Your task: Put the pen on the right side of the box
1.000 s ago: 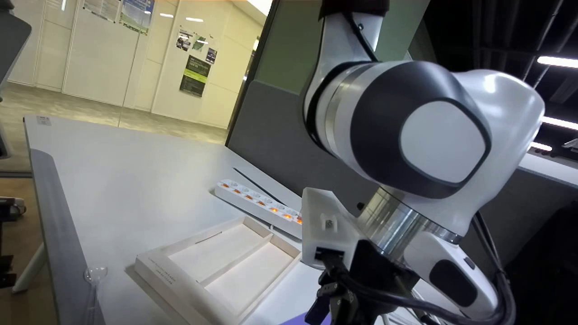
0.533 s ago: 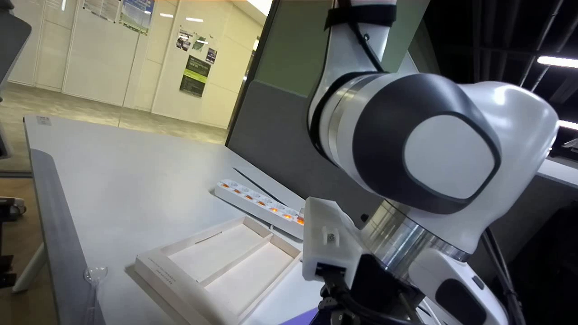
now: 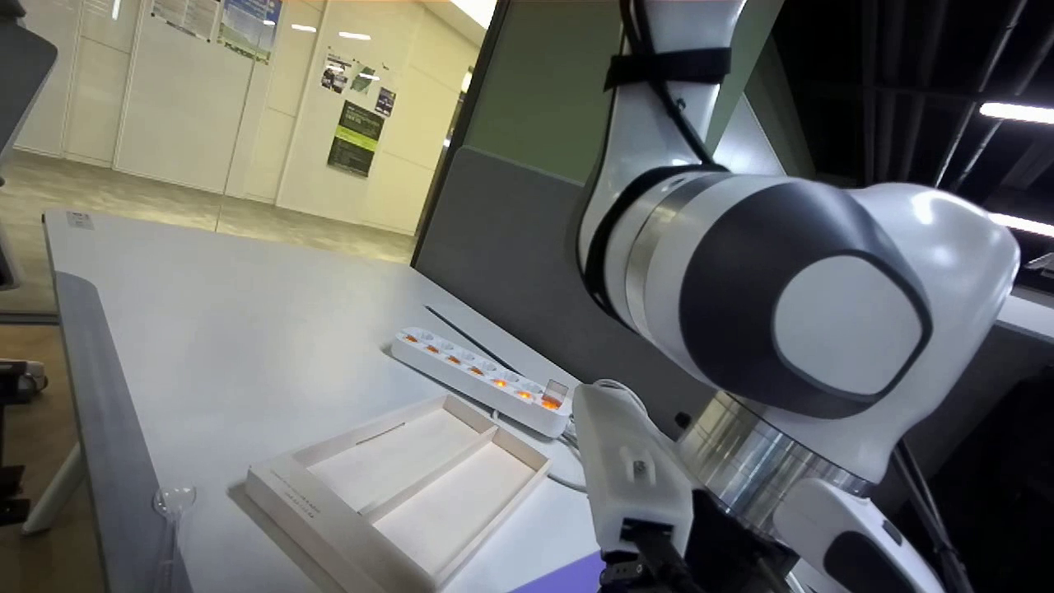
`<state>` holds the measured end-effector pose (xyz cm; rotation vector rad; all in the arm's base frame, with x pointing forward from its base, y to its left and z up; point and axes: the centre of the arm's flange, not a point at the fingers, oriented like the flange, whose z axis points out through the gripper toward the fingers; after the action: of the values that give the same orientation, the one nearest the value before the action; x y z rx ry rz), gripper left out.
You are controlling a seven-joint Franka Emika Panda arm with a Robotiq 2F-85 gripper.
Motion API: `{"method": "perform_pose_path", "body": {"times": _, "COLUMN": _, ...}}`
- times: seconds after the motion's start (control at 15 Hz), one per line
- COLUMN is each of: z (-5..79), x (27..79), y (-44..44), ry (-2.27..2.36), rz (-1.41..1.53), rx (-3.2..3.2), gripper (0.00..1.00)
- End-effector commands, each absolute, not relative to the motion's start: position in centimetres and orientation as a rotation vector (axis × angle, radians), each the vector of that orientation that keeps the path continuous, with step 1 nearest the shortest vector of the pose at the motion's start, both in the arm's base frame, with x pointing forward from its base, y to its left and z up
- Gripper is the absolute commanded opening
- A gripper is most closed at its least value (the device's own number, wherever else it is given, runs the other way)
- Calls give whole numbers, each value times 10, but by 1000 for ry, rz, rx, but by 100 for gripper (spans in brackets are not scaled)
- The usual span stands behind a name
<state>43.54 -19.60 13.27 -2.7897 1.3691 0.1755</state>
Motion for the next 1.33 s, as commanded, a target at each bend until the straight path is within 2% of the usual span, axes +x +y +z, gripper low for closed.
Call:
{"method": "perform_pose_path", "body": {"times": 0.0, "z": 121, "x": 452, "y": -196, "ry": 1328, "rz": 198, "rx": -2825, "gripper": 75}}
{"method": "perform_pose_path", "body": {"times": 0.07, "z": 118, "x": 453, "y": -194, "ry": 1312, "rz": 205, "rx": -2831, "gripper": 74}}
{"method": "perform_pose_path", "body": {"times": 0.73, "z": 118, "x": 457, "y": -176, "ry": 1201, "rz": 201, "rx": -2862, "gripper": 5}}
{"method": "perform_pose_path", "body": {"times": 0.8, "z": 122, "x": 457, "y": -175, "ry": 1194, "rz": 192, "rx": -2862, "gripper": 1}}
{"method": "perform_pose_path", "body": {"times": 0.93, "z": 133, "x": 457, "y": -174, "ry": 1187, "rz": 170, "rx": -2861, "gripper": 5}}
{"method": "perform_pose_path", "body": {"times": 1.27, "z": 185, "x": 473, "y": -151, "ry": 1107, "rz": 78, "rx": -2822, "gripper": 5}}
